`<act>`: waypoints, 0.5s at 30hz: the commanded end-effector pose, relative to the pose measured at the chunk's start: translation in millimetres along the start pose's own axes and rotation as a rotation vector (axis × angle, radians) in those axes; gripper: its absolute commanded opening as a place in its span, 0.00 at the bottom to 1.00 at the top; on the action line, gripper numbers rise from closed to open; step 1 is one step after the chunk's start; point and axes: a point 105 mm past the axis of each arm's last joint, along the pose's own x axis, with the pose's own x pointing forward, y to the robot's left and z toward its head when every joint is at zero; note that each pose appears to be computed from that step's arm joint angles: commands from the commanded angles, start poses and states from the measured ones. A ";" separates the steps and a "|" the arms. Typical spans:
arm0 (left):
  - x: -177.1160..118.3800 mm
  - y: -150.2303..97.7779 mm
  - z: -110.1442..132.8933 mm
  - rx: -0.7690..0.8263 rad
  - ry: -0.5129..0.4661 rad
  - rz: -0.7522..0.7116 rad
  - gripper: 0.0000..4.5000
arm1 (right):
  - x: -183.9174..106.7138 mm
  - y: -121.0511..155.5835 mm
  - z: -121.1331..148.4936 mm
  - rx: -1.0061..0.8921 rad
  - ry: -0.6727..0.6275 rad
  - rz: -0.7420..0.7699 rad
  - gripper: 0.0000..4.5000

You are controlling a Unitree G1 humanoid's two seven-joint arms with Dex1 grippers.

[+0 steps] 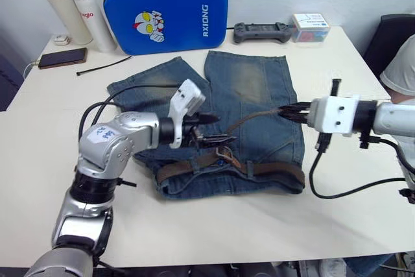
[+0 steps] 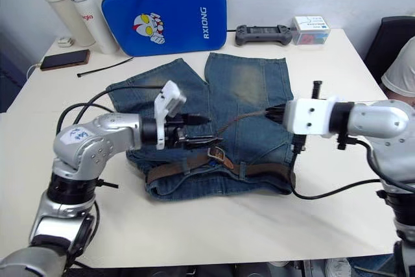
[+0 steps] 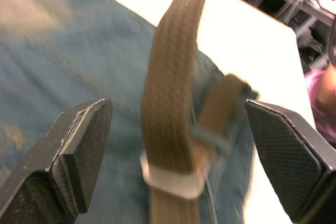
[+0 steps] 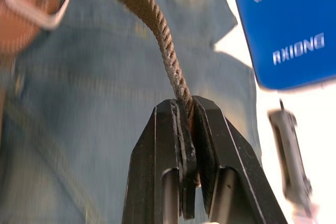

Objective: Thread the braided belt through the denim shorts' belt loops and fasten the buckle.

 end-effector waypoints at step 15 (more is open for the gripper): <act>35.9 1.7 19.5 0.057 -0.041 0.086 0.01 | 3.3 -8.1 2.8 0.033 0.039 -0.043 0.00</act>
